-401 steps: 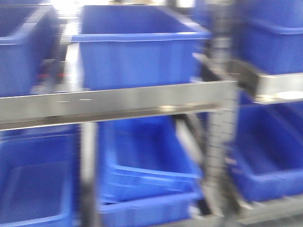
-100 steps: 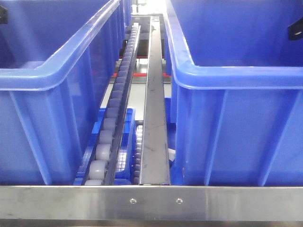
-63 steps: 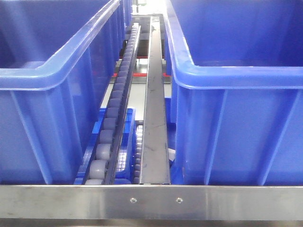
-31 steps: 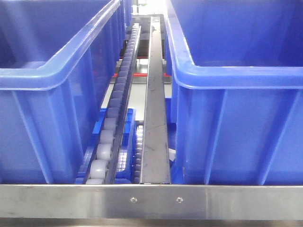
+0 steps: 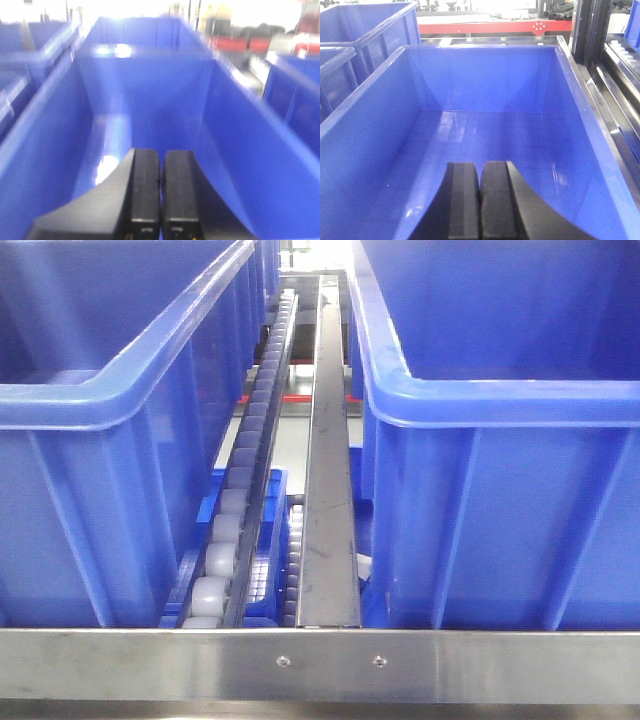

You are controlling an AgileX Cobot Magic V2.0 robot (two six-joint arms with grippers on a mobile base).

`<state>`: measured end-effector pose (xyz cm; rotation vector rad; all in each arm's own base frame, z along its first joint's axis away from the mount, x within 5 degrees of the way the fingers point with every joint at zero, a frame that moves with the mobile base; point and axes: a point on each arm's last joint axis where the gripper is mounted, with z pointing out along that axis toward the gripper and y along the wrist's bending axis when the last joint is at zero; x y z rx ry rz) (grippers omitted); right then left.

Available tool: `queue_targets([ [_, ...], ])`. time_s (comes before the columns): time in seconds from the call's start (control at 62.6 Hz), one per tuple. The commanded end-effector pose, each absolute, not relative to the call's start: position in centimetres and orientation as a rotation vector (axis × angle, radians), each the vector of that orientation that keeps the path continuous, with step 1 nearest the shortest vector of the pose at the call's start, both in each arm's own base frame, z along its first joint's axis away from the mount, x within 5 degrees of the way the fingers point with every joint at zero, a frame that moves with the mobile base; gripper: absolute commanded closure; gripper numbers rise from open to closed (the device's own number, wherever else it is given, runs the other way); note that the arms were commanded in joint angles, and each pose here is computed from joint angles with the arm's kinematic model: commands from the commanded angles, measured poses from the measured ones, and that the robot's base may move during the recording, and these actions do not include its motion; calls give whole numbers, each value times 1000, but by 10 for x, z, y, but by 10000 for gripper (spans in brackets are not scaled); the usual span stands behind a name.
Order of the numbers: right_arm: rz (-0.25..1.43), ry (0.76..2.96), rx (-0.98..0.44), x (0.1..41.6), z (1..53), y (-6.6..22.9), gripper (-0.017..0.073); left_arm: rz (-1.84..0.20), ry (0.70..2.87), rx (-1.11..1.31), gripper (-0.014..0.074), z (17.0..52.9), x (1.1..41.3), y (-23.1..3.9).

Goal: Pick and sort blue part to right shelf

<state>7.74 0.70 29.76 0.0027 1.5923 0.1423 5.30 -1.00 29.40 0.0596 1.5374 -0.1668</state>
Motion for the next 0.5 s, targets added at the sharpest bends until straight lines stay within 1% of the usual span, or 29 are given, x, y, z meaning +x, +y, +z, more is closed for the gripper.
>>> queue_targets([
  [0.0, 144, 1490, 4, 77, 314, 7, 530, -168, 1447, 33, 470, 309, 52, -8],
  [0.367, 144, 1488, 4, 77, 314, 7, 530, -168, 1447, 33, 470, 309, 52, -8],
  [0.479, 144, 1493, 4, 77, 304, 7, 530, -168, 1447, 33, 470, 309, 52, -8],
])
